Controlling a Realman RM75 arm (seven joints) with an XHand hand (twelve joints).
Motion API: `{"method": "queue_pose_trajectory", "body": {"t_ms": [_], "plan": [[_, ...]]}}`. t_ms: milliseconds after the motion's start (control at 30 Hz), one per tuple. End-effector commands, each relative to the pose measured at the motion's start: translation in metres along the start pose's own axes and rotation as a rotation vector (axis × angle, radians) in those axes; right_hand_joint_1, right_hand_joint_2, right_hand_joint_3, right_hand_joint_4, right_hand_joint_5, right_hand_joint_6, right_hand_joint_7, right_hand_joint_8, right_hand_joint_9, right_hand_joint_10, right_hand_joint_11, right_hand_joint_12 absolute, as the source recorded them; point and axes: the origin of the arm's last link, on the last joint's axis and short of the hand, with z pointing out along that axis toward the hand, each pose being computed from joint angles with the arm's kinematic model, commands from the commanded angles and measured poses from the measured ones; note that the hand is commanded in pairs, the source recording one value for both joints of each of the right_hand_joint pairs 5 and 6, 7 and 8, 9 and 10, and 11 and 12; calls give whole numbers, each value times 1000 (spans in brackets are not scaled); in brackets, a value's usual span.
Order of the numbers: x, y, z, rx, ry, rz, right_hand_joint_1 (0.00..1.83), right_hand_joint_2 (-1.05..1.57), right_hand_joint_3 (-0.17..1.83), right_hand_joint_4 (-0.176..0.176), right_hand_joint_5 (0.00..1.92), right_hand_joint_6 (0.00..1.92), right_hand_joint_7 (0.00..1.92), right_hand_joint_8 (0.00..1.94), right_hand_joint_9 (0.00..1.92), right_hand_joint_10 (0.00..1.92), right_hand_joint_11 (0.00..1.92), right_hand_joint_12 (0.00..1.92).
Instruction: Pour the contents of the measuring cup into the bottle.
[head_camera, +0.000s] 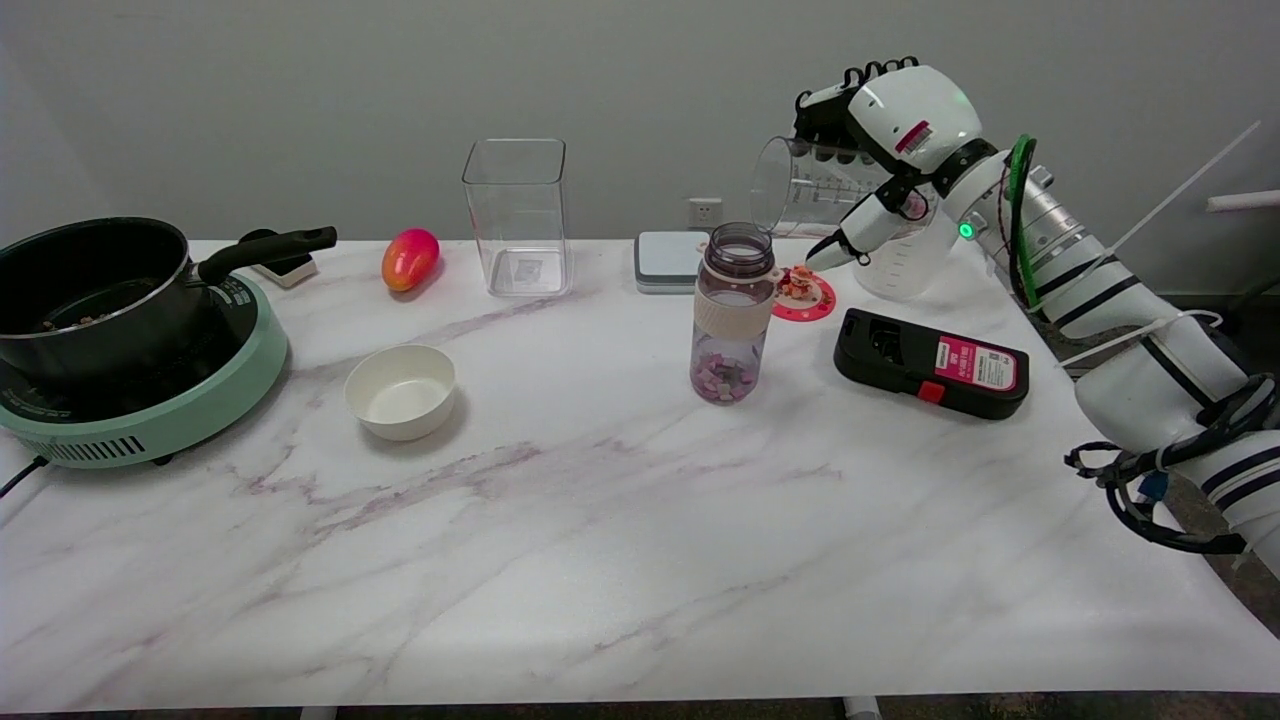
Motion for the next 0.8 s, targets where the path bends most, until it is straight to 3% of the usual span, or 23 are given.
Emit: {"method": "queue_pose_trajectory", "body": {"t_ms": [33,800], "plan": [[6,-4,6,22,-10,-71,1346,1491,335,0,1920,1920,1920,1920,1875,1875,1645,1645],[12,-10,15,79,-41,-143,1362,1470,352,0,1920,1920,1920,1920,1865,1865,1639,1639]]}}
